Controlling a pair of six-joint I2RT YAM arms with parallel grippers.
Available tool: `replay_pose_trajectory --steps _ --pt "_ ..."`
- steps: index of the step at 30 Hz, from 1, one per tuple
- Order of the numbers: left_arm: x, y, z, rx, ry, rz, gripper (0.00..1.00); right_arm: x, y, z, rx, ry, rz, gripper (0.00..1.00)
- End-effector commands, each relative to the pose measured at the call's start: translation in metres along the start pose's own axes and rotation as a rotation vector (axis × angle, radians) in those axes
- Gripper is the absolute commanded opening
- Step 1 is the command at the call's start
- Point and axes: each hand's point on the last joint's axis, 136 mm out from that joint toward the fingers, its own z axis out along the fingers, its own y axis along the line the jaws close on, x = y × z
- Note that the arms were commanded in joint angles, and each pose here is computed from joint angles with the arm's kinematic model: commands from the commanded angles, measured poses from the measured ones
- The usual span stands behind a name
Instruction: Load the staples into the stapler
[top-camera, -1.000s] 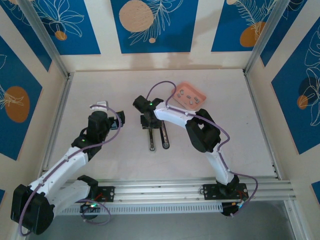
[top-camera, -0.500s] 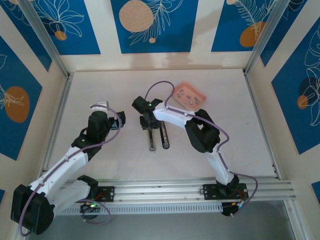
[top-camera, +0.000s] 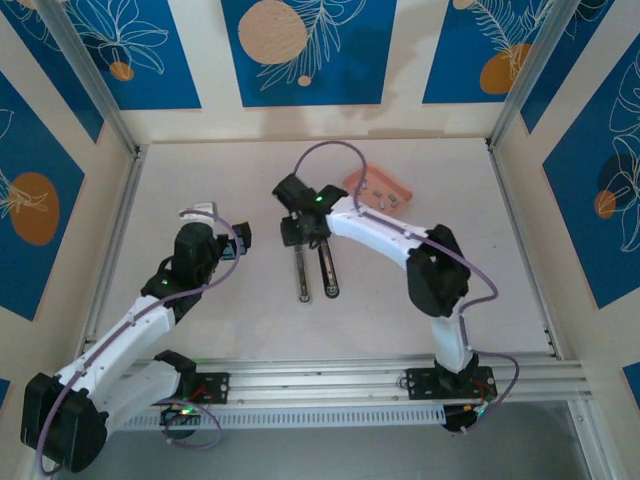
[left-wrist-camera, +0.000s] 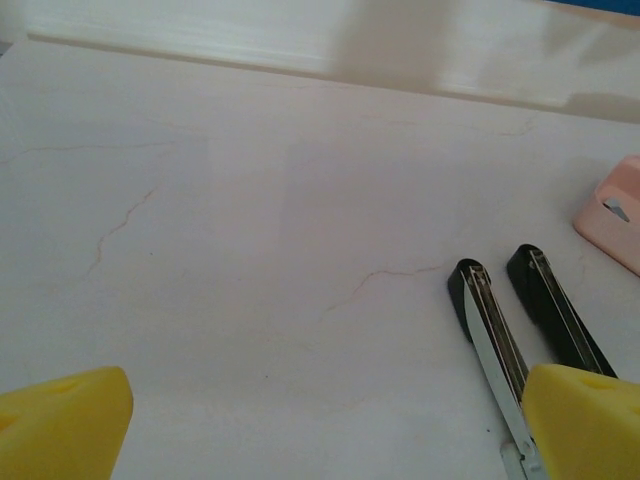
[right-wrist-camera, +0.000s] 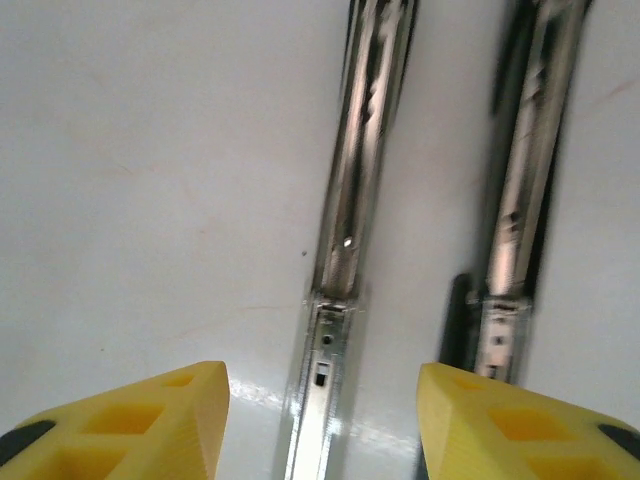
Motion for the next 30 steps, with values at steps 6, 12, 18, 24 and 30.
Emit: replay_pose_trajectory --steps 6,12,18,24,30 --pt "-0.003 -0.014 0.009 0.063 0.031 -0.014 1.0 -0.029 -0.127 -0.001 0.073 0.077 -0.021 0.55" --pt "-0.002 -0.019 0.018 0.067 0.057 -0.01 1.0 -0.042 -0.175 0.026 0.08 0.113 -0.004 0.56" --pt "-0.002 -0.021 0.024 0.065 0.069 -0.011 1.0 -0.051 -0.196 0.052 0.089 0.13 -0.015 0.56" --pt "-0.001 -0.02 0.026 0.057 0.076 -0.005 1.0 -0.051 -0.21 0.07 0.083 0.155 0.002 0.54" --pt "0.0 -0.017 0.026 0.042 0.076 -0.011 1.0 -0.04 -0.212 0.076 0.05 0.206 0.031 0.52"
